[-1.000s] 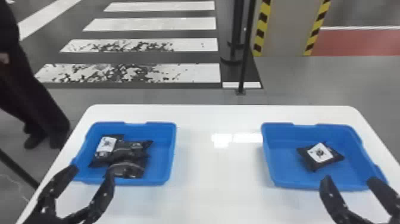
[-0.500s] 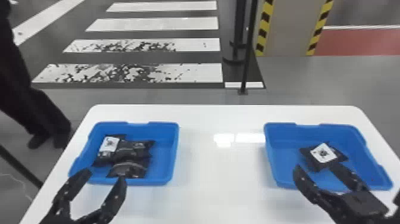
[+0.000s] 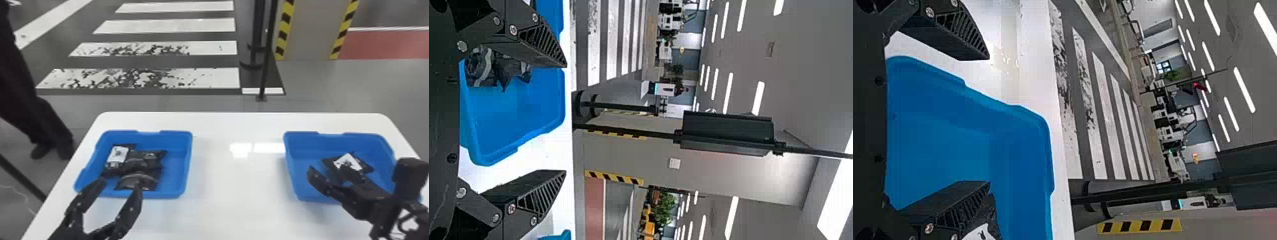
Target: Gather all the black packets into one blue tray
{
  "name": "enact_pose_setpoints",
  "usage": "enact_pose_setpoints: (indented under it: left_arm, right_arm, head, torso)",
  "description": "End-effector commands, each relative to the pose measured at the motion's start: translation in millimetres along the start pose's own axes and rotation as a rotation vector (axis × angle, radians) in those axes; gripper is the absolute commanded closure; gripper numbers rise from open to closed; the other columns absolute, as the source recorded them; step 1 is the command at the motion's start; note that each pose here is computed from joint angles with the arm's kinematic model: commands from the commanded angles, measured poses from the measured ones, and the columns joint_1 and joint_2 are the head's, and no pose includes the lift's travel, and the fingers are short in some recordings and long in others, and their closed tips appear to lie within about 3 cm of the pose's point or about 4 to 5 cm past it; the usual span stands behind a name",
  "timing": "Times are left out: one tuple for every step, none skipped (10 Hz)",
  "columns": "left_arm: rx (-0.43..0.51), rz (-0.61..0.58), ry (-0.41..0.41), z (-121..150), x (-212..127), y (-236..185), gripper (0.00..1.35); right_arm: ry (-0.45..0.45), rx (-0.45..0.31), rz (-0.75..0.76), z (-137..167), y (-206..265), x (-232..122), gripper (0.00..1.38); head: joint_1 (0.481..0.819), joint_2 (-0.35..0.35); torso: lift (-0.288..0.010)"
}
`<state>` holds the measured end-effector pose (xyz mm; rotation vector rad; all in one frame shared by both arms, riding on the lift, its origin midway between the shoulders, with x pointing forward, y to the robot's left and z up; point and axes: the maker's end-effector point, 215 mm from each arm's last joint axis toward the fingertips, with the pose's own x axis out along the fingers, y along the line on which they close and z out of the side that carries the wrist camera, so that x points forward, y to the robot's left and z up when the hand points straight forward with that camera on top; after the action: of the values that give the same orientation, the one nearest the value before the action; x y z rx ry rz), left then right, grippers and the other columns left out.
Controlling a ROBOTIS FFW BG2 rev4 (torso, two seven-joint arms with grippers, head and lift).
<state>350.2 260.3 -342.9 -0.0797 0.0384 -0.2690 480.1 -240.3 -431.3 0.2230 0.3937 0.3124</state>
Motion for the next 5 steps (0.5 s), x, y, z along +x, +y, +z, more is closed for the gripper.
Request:
enact_pose_setpoints:
  left_arm:
    - [-0.005, -0.004, 0.002, -0.8, 0.7, -1.5, 0.30]
    - [-0.006, -0.004, -0.002, 0.3, 1.5, -1.3, 0.30]
    - [-0.008, -0.003, 0.000, -0.4, 0.7, -1.4, 0.30]
    - [-0.010, -0.005, 0.000, -0.5, 1.0, -2.3, 0.30]
    - [-0.009, -0.005, -0.003, 0.4, 1.8, -2.2, 0.30]
  right_arm:
    - [0.025, 0.011, -0.014, 0.3, -17.0, 16.9, 0.13]
    - [0.033, 0.010, -0.025, 0.2, -24.0, 23.1, 0.13]
    - [0.035, 0.015, -0.045, 0.2, -35.3, 24.8, 0.13]
    - [0.034, 0.000, -0.081, 4.4, -52.5, 21.4, 0.13]
    - [0.032, -0.017, -0.125, 10.7, -70.5, 16.8, 0.13]
  head:
    - [0.695, 0.035]
    - [0.695, 0.020]
    - [0.695, 0.011]
    - [0.695, 0.001]
    - [0.695, -0.009]
  torso:
    - [-0.110]
    - [-0.110]
    - [-0.110]
    - [-0.110]
    - [-0.110]
